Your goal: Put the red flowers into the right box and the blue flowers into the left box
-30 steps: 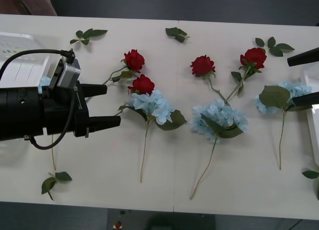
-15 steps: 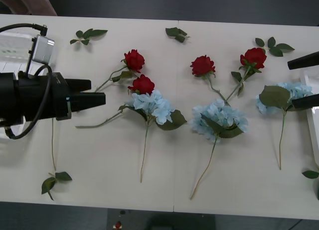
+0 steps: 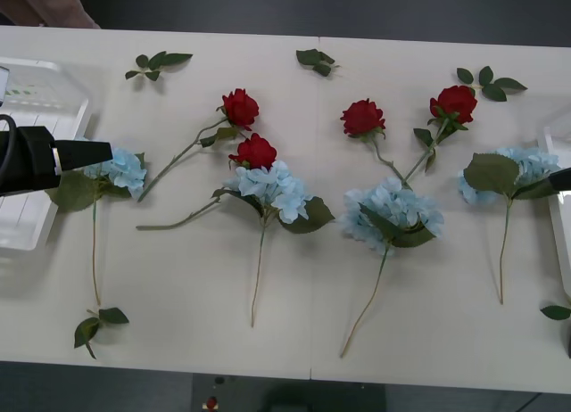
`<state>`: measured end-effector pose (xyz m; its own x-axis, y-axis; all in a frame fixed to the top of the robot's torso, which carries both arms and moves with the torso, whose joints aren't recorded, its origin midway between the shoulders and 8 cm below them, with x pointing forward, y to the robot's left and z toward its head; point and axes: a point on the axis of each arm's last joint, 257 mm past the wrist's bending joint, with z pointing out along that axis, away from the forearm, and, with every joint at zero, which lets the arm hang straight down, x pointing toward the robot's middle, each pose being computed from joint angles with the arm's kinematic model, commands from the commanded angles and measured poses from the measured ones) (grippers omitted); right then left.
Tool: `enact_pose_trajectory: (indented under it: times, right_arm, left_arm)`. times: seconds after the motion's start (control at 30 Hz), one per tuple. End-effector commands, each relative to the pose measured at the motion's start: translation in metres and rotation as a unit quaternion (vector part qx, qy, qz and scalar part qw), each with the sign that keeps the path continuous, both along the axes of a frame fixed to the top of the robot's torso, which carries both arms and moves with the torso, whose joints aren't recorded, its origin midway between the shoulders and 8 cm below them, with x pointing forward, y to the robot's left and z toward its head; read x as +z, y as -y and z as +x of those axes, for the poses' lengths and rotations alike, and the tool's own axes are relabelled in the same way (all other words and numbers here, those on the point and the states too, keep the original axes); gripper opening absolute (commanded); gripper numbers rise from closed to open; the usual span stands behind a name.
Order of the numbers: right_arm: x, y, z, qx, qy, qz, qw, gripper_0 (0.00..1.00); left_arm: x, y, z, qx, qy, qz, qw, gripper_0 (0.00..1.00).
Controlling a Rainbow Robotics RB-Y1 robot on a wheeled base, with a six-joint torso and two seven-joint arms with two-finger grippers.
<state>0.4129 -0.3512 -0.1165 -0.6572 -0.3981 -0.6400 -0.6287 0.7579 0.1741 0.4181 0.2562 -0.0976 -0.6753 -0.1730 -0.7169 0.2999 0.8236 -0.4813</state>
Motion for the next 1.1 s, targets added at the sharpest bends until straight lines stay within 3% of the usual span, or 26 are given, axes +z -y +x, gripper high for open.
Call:
enact_pose_trajectory:
  times: [0.03,0.23,0.47,1.1]
  right_arm:
    - [-0.004,0.030,0.006,-0.091,-0.026,-0.014,0.995,1.00]
    - [-0.022,0.063,0.013,-0.203,-0.060,-0.026,0.977,1.00]
    - [-0.051,0.078,0.024,-0.295,-0.087,-0.040,0.951,1.00]
    - [-0.117,0.075,0.037,-0.343,-0.088,-0.090,0.931,1.00]
  left_arm:
    - [-0.006,-0.012,0.004,0.051,-0.031,-0.002,0.998,1.00]
    - [-0.034,-0.039,0.008,0.092,-0.069,0.040,0.993,1.00]
    - [-0.055,-0.067,0.031,0.120,-0.084,0.058,0.987,1.00]
    - [-0.114,-0.110,0.056,0.150,-0.140,0.116,0.972,1.00]
